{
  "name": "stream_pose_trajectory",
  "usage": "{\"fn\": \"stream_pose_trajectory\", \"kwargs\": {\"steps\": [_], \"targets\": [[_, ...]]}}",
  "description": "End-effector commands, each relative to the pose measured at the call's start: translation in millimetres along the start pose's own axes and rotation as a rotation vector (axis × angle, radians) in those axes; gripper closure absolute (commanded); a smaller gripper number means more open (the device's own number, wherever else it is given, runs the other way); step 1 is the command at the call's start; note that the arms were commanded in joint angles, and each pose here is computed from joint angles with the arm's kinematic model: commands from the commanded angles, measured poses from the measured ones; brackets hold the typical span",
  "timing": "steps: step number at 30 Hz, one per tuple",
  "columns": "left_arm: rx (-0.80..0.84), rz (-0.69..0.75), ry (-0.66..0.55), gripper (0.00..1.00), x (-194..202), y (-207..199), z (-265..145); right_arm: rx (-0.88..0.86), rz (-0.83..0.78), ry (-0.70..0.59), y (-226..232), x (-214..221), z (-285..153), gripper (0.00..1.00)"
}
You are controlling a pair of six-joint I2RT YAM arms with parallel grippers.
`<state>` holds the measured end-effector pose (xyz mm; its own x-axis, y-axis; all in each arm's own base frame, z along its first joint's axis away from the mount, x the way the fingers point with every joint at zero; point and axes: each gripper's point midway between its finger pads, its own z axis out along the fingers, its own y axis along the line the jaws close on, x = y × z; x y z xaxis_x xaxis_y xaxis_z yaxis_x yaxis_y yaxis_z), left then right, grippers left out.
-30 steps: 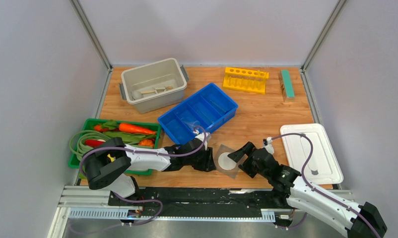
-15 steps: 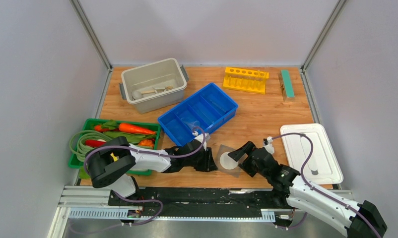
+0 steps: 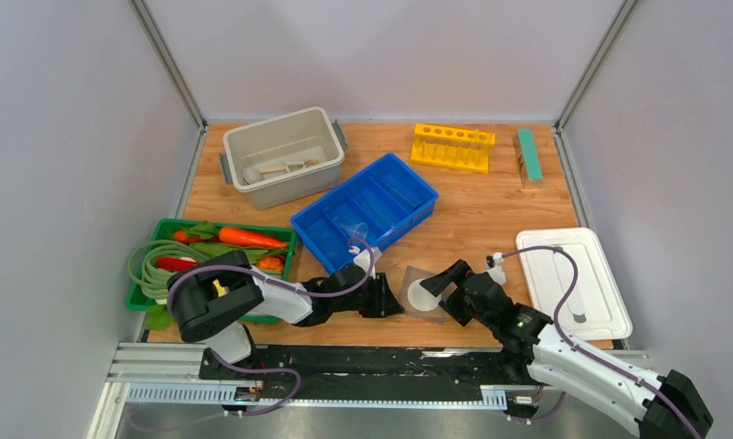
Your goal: Organize the chemistry lab equipment
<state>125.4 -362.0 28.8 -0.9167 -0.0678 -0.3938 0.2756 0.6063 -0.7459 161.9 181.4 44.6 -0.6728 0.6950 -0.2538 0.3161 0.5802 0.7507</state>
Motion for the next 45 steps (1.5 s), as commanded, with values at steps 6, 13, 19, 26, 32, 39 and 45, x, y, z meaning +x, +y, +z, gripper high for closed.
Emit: {"fn": "stream_pose_trajectory", "kwargs": {"steps": [6, 13, 19, 26, 32, 39, 45], "targets": [[0.173, -0.021, -0.111, 0.62, -21.0, -38.1, -5.4, 0.015, 0.026, 0.033, -8.6, 7.8, 0.6, 0.08], [0.136, -0.032, -0.072, 0.67, -14.1, -31.2, -0.1, 0.016, 0.035, 0.036, -9.4, 8.9, 2.1, 0.08], [0.12, -0.044, -0.084, 0.67, -15.7, -27.3, 1.4, 0.016, 0.035, 0.037, -9.5, 9.3, 2.7, 0.08], [0.13, -0.041, -0.067, 0.82, -14.1, -30.9, 3.0, 0.005, 0.033, 0.039, -7.0, 9.4, 2.4, 0.08], [0.14, -0.005, -0.067, 1.0, -16.2, -37.9, -9.0, -0.029, -0.062, -0.008, 17.7, -6.4, -14.1, 0.07], [0.094, 0.13, -0.108, 1.0, -34.8, -51.4, -39.0, -0.209, -0.186, -0.071, 76.5, -28.5, -55.0, 0.02], [0.065, 0.258, -0.174, 1.0, -60.3, -71.4, -71.5, -0.32, -0.293, -0.134, 109.5, -45.3, -91.2, 0.0]]}}
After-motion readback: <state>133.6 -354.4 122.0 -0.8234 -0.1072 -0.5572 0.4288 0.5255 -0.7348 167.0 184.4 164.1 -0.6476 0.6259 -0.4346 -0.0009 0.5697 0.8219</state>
